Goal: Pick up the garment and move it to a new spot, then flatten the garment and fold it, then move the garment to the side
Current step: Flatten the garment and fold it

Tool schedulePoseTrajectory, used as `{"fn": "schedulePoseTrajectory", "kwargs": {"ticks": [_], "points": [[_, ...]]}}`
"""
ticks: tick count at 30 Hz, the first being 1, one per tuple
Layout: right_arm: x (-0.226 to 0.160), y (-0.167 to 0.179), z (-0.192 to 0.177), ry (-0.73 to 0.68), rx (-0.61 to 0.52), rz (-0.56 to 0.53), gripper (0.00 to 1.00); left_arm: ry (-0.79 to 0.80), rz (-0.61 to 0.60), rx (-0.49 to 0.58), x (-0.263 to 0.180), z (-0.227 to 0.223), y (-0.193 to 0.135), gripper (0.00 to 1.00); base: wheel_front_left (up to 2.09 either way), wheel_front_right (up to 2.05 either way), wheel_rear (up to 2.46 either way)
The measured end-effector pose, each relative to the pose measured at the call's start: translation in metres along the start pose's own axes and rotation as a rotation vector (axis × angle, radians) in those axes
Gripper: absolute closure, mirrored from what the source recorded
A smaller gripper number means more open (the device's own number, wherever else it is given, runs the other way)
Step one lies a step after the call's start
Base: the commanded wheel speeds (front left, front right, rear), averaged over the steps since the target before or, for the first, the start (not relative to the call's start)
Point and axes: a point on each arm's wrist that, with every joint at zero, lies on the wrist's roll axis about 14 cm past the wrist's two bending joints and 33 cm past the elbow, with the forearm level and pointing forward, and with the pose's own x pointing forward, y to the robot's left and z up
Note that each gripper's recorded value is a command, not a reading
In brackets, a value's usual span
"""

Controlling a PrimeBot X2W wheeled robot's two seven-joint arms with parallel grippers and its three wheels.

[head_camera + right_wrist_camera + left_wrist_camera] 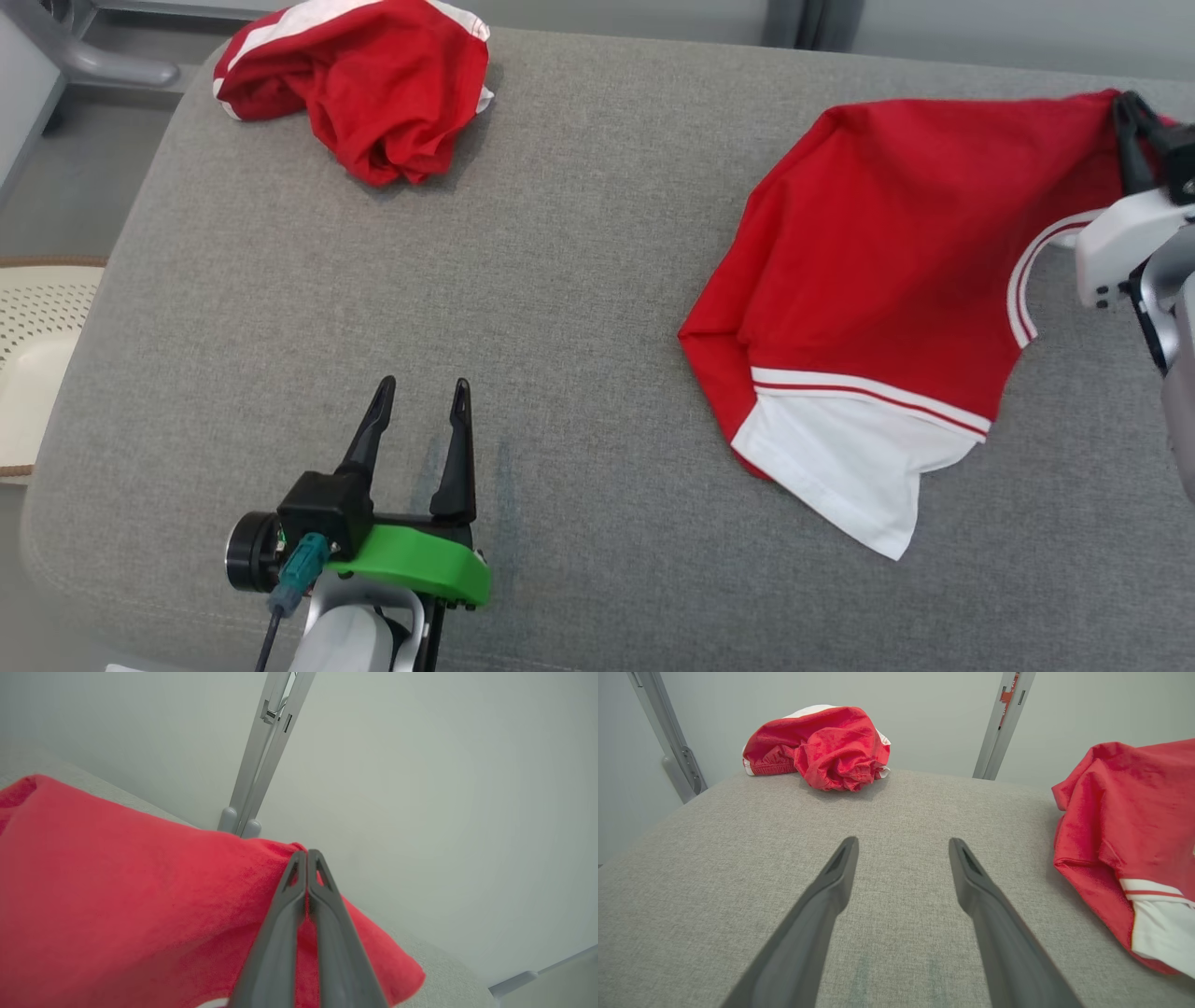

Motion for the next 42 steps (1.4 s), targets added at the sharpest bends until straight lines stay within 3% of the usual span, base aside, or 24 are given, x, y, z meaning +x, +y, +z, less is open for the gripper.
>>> {"fn": "schedulePoseTrajectory", "kwargs": {"ticks": [2,3,4,5,10,17,23,28,35,40,41,42], "points": [[0.012,-0.009,0.003,-0.003,-0.009,-0.017,1.00,0.003,-0.003,0.006,0.004,-0.001,0.000,0.00,0.00,0.00,0.00],[0.017,-0.014,0.004,-0.006,-0.008,-0.030,0.78,0.006,-0.001,0.009,0.005,-0.002,0.001,0.00,0.00,0.00,0.00],[0.021,-0.017,0.004,-0.005,0.000,-0.042,0.20,0.010,-0.002,0.011,0.007,-0.003,0.001,0.00,0.00,0.00,0.00],[0.024,-0.018,0.002,0.002,0.012,-0.048,0.00,0.013,-0.003,0.012,0.008,-0.005,0.001,0.00,0.00,0.00,0.00],[0.032,0.010,0.014,-0.054,0.069,-0.020,0.00,0.031,-0.010,0.014,0.013,-0.011,-0.002,0.00,0.00,0.00,0.00],[-0.015,0.037,-0.014,-0.022,0.250,-0.042,0.00,0.023,-0.060,0.013,0.018,-0.010,-0.018,0.00,0.00,0.00,0.00],[-0.079,0.072,-0.062,0.126,0.341,-0.019,0.00,0.001,-0.120,0.016,0.018,-0.003,-0.038,0.00,0.00,0.00,0.00],[-0.110,0.080,-0.079,0.212,0.368,-0.011,0.00,-0.021,-0.161,0.015,0.015,0.005,-0.052,0.00,0.00,0.00,0.00],[-0.132,0.104,-0.106,0.381,0.410,0.040,0.00,-0.038,-0.170,0.016,0.011,0.011,-0.055,0.00,0.00,0.00,0.00],[-0.127,0.117,-0.106,0.401,0.411,0.086,0.00,-0.035,-0.142,0.019,0.008,0.010,-0.045,0.00,0.00,0.00,0.00],[-0.124,0.119,-0.103,0.396,0.407,0.096,0.36,-0.035,-0.136,0.020,0.007,0.010,-0.044,0.00,0.00,0.00,0.00],[-0.122,0.121,-0.102,0.395,0.406,0.102,0.57,-0.034,-0.131,0.020,0.006,0.010,-0.042,0.00,0.00,0.00,0.00]]}}
